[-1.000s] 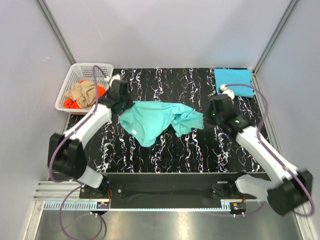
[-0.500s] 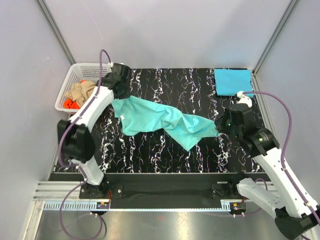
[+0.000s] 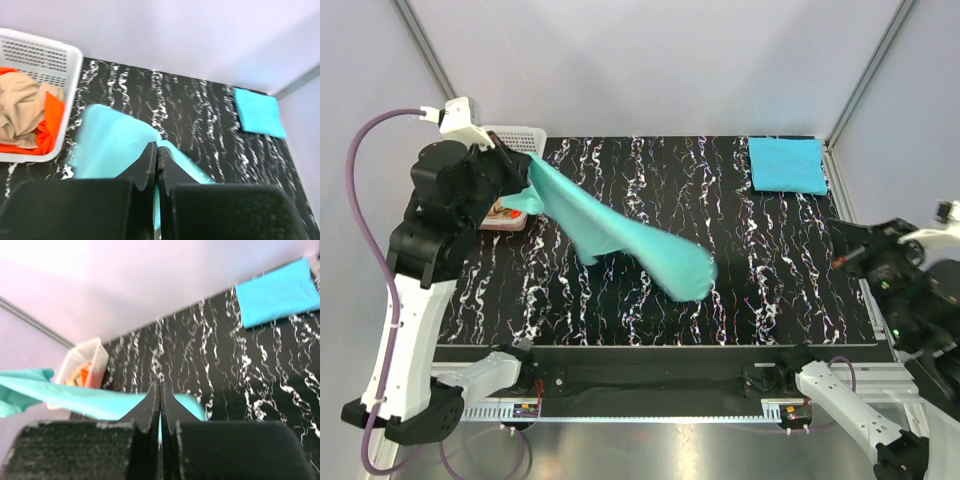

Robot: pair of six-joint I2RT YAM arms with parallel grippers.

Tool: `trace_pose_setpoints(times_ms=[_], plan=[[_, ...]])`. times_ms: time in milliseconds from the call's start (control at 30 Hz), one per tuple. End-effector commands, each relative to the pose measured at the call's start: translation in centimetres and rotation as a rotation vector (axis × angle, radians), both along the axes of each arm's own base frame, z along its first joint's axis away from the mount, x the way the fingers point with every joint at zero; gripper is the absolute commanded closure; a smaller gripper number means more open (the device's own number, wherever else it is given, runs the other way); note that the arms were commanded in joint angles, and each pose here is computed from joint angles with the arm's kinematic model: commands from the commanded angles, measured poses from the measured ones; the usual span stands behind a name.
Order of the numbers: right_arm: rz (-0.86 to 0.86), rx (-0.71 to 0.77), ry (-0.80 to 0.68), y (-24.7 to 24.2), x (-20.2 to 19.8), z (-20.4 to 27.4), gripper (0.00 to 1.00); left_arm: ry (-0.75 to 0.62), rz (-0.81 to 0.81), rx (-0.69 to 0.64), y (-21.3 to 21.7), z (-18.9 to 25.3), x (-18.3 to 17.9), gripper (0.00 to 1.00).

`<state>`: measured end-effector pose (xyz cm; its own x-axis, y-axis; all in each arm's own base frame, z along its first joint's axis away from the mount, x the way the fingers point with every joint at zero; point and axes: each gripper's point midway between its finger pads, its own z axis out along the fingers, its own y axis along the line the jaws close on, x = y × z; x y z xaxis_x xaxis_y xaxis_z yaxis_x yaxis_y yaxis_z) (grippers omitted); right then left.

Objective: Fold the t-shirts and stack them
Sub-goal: Flatten the tshirt out

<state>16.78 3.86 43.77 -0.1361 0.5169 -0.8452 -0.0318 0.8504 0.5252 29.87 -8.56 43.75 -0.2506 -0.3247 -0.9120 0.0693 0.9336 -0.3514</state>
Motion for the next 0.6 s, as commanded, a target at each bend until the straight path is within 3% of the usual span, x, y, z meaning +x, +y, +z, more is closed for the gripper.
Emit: trace_pose_setpoints(times_ms=[0,133,267,367,400,433,500,567], plan=[[-0.065,-0.010,-0.004,-1.8,-1.1,0.6,1.00,0.042,-0.125,-0.014,-2.1,-0.9,-0.9,1.00],[-0.042,-0.027,0.045,-0.8,-0.1,-0.9,1.00,0.143,-0.203,-0.013,-3.7,-4.3,-0.5,1.00],[0.141,-0.031,0.155,3.9,2.1,-5.4,1.00,0.171,-0.296,-0.052,-5.7,-6.0,-0.3,1.00],[0.260,-0.001,0.244,7.5,4.1,-9.3,0.82,0.231,-0.307,-0.045,-5.9,-8.0,-0.6,1.00],[0.300,-0.002,0.305,8.8,4.9,-12.2,0.71,0.255,-0.294,-0.034,-5.6,-8.7,-0.7,1.00],[0.374,0.045,0.277,10.8,5.7,-12.0,0.68,0.287,-0.245,-0.009,-4.7,-9.6,-0.8,1.00],[0.402,0.053,0.394,12.6,7.6,-16.8,0.59,0.294,-0.194,0.016,-3.5,-10.4,-1.2,1.00],[0.467,0.062,0.422,14.9,8.9,-19.1,0.55,0.300,-0.124,0.052,-1.9,-11.0,-1.6,1.00]])
